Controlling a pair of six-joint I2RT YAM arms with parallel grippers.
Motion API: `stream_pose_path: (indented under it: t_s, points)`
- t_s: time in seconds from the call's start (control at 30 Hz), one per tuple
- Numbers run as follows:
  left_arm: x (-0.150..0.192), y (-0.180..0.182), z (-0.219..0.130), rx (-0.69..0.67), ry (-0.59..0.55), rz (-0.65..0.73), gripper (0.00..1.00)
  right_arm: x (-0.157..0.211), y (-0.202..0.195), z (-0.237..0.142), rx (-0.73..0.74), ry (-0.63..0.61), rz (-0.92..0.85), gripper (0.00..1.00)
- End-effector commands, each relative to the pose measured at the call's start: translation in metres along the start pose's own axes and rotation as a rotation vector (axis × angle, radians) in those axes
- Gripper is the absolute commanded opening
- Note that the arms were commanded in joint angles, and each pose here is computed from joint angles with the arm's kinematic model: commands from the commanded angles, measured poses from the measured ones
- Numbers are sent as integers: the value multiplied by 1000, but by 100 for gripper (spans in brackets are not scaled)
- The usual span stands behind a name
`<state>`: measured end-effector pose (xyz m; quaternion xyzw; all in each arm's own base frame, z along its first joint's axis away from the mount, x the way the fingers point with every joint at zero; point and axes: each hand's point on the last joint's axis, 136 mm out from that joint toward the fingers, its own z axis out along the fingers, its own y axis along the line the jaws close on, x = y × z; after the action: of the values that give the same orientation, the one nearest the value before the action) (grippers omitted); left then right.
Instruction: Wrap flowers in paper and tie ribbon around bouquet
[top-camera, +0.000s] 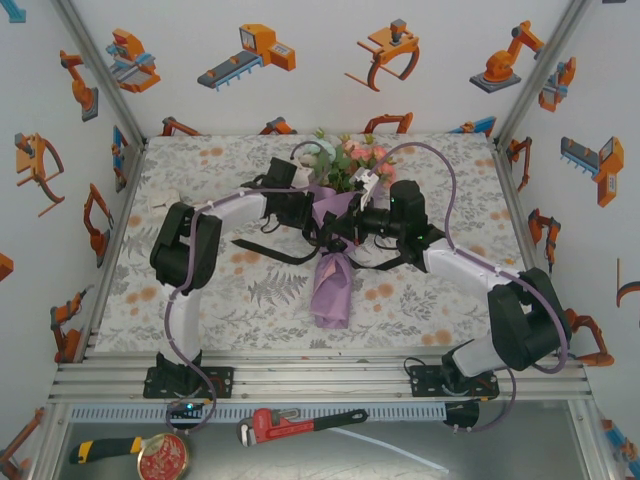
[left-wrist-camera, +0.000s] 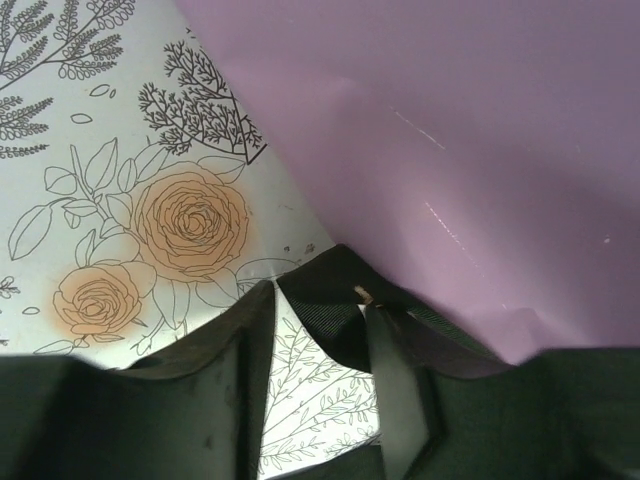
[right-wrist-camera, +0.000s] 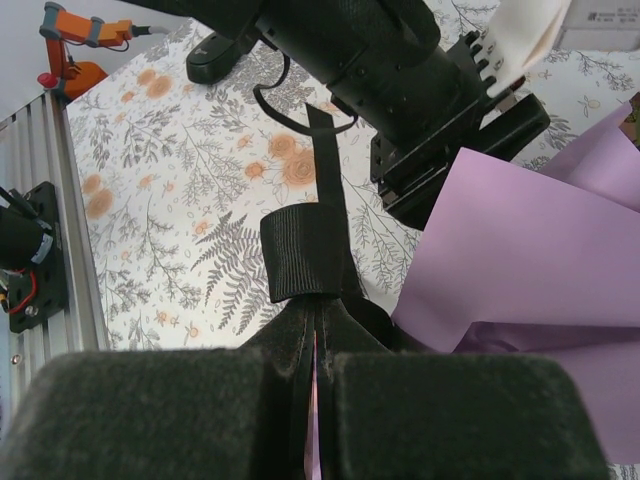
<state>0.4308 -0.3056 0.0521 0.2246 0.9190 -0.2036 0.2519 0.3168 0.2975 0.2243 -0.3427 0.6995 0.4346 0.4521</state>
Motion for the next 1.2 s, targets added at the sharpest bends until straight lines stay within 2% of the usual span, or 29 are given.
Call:
stream_pose_path:
  t_s: [0.0, 0.2, 0.33, 0.4, 0.47, 0.53, 0.63, 0.67, 0.77, 0.8, 0.87, 0.97, 1.17]
  points:
    - [30, 24, 10, -137, 101, 23, 35, -11, 0, 0, -2, -21, -7, 0]
    - [44, 47, 6, -274, 149, 4, 20, -10, -2, 0, 8, -17, 1, 0]
    - [42, 58, -4, -318, 144, -28, 0, -11, -4, -1, 21, -18, 1, 0]
    - [35, 53, -11, -248, 102, -73, 0, -11, -5, -1, 27, -19, 1, 0]
    - [21, 31, -21, -56, 24, -150, 0, -10, -5, -2, 29, -15, 3, 0]
    - [11, 24, -37, 31, -22, -307, 0, -10, -5, -2, 33, -13, 4, 0]
    - [22, 35, -56, -47, -24, -688, 1, -10, -6, -3, 47, -9, 7, 0]
    - [28, 34, -59, -53, -26, -810, 6, -8, -7, -3, 52, -7, 9, 0]
    - [34, 24, -61, -66, -54, -993, 15, -7, -8, -3, 55, -1, 14, 0]
    - [37, 22, -59, -73, -50, -1030, 22, -6, -8, -3, 54, -1, 16, 0]
    - [47, 20, -52, -89, -18, -1128, 29, -6, -7, -2, 43, 4, 21, 0]
    - [59, 22, -39, -118, 0, -1186, 29, -7, -6, -2, 37, 10, 22, 0]
    - [44, 37, -34, -148, -84, -1147, 30, -3, -3, -6, 38, 16, 26, 0]
